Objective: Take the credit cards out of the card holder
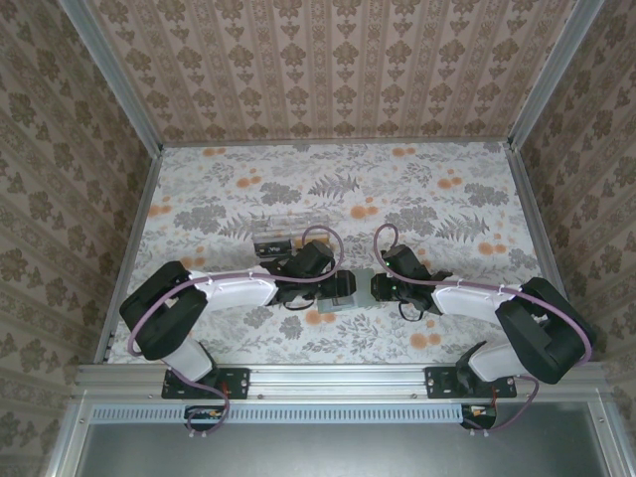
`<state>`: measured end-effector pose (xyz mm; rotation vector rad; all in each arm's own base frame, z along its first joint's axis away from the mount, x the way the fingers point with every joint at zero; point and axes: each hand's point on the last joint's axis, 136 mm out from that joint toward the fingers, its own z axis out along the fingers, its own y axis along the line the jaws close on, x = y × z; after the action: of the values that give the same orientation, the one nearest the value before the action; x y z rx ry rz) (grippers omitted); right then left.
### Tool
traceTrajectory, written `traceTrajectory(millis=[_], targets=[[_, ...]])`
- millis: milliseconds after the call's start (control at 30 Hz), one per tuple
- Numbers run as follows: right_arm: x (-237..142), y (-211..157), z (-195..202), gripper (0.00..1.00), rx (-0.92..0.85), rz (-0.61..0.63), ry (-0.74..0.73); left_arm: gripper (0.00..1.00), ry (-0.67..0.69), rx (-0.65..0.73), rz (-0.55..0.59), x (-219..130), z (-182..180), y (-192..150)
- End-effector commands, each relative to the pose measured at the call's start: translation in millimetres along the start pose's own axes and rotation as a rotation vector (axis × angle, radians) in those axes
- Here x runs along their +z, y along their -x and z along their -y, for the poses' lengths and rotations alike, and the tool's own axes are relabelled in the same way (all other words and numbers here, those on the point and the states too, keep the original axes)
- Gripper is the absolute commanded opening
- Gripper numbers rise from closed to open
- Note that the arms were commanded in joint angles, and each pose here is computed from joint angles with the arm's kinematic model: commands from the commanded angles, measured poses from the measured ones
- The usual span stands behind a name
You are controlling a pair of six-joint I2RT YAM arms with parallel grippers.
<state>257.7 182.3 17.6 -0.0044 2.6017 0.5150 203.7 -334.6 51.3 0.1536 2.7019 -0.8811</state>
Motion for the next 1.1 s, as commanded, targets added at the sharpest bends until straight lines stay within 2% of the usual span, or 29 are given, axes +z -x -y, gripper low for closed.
traceTrajectory(millis=[0,67,233,633,867,1000,1067], targets=[[5.6,-17.3,8.9,0.19,0.004,-0.064,-0.034,0.81,-0.048,0.038,-0.009,2.6,13.6,-1.7],[5.5,-17.4,9.0,0.19,0.004,-0.064,-0.035,0.84,-0.052,0.040,-0.008,2.4,14.4,-1.0],[6.0,-17.7,8.9,0.19,0.004,-0.066,-0.034,1.00,-0.063,0.046,-0.007,2.3,16.6,-0.8],[6.0,-17.8,8.9,0.19,0.006,-0.067,-0.034,1.00,-0.133,0.062,-0.010,3.8,29.8,-0.9],[4.8,-17.4,9.6,0.19,0.006,-0.064,-0.039,1.00,-0.125,0.061,-0.004,1.2,28.1,-0.6],[-0.2,-14.0,18.0,0.19,0.012,-0.039,-0.084,1.00,-0.092,0.071,0.014,-6.9,22.8,2.5],[-12.1,-2.3,17.0,0.19,0.018,0.015,-0.086,1.00,-0.081,0.076,0.026,-11.5,20.8,4.5]])
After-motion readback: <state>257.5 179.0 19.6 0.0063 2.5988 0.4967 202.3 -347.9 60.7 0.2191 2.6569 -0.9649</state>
